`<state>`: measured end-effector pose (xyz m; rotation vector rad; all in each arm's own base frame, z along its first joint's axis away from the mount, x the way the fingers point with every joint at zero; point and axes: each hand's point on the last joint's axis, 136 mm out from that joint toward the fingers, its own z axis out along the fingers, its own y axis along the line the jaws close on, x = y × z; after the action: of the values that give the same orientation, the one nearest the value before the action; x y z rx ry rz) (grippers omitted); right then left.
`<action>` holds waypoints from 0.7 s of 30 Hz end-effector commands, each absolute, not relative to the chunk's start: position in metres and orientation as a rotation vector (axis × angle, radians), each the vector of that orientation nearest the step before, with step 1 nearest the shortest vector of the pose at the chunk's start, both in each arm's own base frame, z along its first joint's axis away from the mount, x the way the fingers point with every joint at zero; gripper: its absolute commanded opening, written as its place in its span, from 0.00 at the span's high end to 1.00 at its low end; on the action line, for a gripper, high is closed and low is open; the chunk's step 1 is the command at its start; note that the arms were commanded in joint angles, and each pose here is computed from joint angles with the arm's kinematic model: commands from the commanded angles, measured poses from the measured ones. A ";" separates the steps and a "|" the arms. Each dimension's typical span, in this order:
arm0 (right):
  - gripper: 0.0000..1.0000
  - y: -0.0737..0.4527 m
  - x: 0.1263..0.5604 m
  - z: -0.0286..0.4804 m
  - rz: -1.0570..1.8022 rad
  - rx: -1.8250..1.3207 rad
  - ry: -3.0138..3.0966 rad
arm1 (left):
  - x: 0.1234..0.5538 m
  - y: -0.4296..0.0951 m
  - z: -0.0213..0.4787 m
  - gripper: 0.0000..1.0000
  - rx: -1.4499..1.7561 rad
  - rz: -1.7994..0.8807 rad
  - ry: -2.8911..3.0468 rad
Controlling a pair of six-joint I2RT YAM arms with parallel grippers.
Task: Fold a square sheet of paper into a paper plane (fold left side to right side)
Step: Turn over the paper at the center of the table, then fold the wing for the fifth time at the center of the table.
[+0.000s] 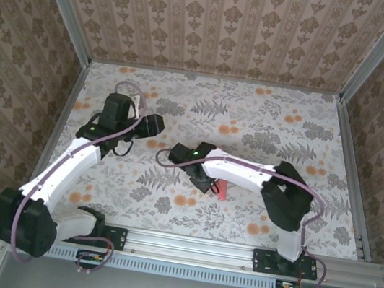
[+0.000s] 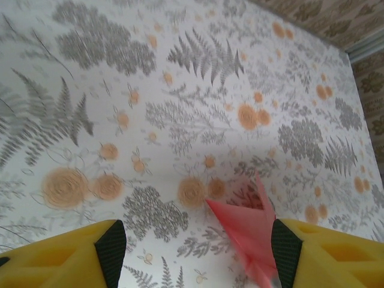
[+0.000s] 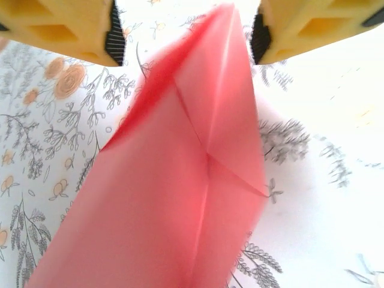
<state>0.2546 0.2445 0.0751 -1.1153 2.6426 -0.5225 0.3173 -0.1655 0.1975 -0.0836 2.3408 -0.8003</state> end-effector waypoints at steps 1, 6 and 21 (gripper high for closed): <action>0.32 0.244 0.242 0.094 -0.305 -0.999 2.697 | 0.316 -0.184 0.187 0.32 -0.109 -0.954 2.365; 0.26 0.232 0.248 0.120 -0.025 -0.782 2.658 | 0.310 -0.212 0.160 0.31 -0.104 -1.047 2.434; 0.00 0.165 0.297 0.195 0.515 -0.069 2.190 | 0.291 -0.309 0.104 0.33 -0.129 -1.251 2.611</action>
<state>0.2879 0.1601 0.1717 -0.1327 2.2997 0.3982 0.2848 -0.2906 0.0912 -0.1007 2.6432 -1.1714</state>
